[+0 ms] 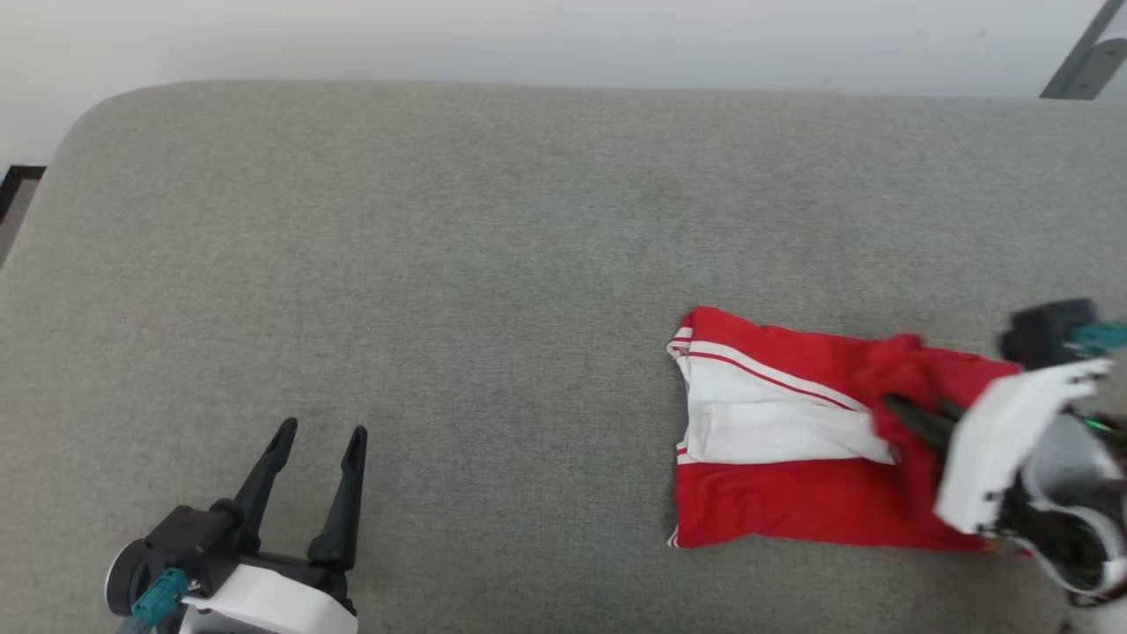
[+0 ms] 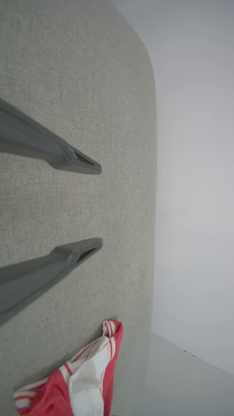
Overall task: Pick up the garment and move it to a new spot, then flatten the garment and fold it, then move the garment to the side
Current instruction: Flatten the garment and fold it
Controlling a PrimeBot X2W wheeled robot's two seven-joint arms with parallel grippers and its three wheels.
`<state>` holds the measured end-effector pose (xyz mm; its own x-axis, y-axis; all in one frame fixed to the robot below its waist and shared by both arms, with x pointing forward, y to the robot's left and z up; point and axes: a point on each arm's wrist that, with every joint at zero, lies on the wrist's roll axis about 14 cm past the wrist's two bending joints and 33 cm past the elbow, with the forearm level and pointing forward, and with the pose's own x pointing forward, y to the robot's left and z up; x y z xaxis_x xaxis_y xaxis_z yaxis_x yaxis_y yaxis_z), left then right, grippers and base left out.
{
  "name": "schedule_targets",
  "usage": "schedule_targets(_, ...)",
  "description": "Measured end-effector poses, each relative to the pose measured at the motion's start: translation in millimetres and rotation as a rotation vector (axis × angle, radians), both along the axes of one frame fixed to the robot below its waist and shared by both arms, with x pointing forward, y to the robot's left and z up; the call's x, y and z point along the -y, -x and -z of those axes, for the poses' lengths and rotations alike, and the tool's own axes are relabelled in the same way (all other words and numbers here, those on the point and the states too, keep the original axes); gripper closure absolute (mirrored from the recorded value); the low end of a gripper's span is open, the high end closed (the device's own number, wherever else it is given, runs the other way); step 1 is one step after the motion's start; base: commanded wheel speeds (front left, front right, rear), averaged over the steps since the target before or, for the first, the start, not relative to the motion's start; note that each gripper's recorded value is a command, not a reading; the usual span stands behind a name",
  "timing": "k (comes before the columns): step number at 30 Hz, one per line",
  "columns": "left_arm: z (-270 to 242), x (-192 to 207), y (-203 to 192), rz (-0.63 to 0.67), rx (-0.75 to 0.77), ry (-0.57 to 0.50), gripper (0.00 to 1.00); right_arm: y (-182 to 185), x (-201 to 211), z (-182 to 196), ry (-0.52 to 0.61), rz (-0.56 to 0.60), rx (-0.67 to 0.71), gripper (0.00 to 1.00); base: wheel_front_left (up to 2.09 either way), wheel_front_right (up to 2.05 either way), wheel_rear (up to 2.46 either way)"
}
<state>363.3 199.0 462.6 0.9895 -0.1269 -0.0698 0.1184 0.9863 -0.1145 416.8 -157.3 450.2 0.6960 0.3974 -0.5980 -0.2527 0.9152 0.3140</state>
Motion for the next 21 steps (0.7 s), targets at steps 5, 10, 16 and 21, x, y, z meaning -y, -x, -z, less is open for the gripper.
schedule_targets(5,0,-3,4,-0.022,-0.001,0.018,0.00,-2,-61,-11,-0.024,-0.180,0.036,1.00,0.00,0.00,0.00)
schedule_targets(10,1,-7,9,-0.045,-0.006,0.030,0.00,-3,-99,-7,-0.039,-0.281,0.034,1.00,0.00,0.00,0.00)
schedule_targets(16,1,-9,7,-0.059,-0.009,0.039,0.00,-18,-108,14,-0.023,-0.287,0.005,1.00,0.00,0.00,0.00)
schedule_targets(21,1,-15,5,-0.080,-0.009,0.043,0.00,-22,-119,37,-0.022,-0.296,-0.038,1.00,0.00,0.00,0.00)
